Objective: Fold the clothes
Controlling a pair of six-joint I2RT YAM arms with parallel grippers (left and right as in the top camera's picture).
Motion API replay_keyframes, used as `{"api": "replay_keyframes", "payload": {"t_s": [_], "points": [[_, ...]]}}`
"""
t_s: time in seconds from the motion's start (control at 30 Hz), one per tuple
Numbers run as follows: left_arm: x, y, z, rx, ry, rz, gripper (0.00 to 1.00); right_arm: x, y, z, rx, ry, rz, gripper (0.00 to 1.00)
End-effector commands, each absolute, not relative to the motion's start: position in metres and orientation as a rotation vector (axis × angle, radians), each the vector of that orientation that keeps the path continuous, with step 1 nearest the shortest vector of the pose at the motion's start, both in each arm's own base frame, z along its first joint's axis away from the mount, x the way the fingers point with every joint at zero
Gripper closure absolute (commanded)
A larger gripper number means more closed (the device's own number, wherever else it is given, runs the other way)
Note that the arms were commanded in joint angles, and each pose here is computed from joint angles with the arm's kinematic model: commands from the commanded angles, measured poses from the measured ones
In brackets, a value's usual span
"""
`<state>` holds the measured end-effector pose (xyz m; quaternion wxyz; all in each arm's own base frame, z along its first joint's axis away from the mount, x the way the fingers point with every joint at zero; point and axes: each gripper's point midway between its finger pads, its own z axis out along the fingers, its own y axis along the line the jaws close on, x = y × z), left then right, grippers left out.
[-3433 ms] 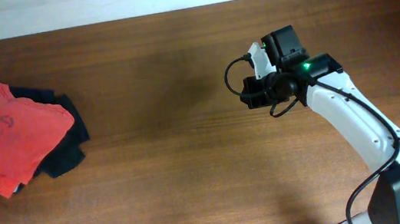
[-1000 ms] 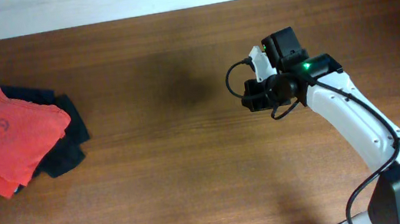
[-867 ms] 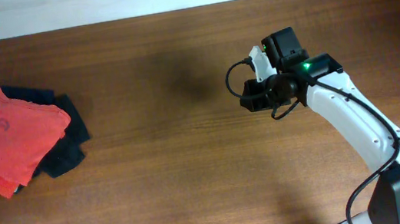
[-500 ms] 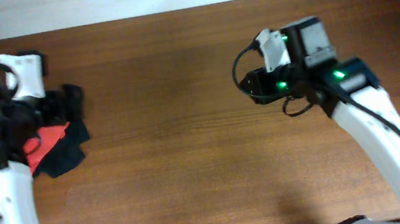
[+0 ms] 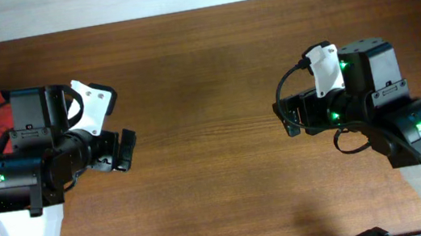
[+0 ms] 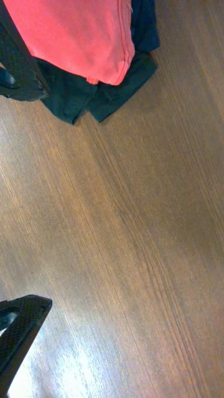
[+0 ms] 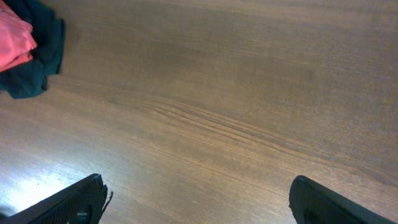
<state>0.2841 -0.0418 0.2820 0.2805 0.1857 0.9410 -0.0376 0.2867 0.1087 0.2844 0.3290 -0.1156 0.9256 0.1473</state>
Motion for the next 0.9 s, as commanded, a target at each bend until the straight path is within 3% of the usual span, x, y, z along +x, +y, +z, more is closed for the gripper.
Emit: {"api": "replay_keyframes", "payload": {"t_s": [0.0, 0.67, 0.87], "points": [[0.288, -0.042, 0.290, 0.512, 2.482, -0.085, 0.01, 0.290, 0.106, 0.287, -0.293, 2.418, 0.358, 0.01], [0.287, -0.042, 0.290, 0.512, 2.482, -0.085, 0.01, 0.289, 0.095, 0.281, -0.287, 2.444, 0.274, 0.01], [0.287, -0.042, 0.290, 0.512, 2.482, -0.085, 0.01, 0.296, 0.103, 0.316, -0.440, 2.244, 0.237, 0.01]]}}
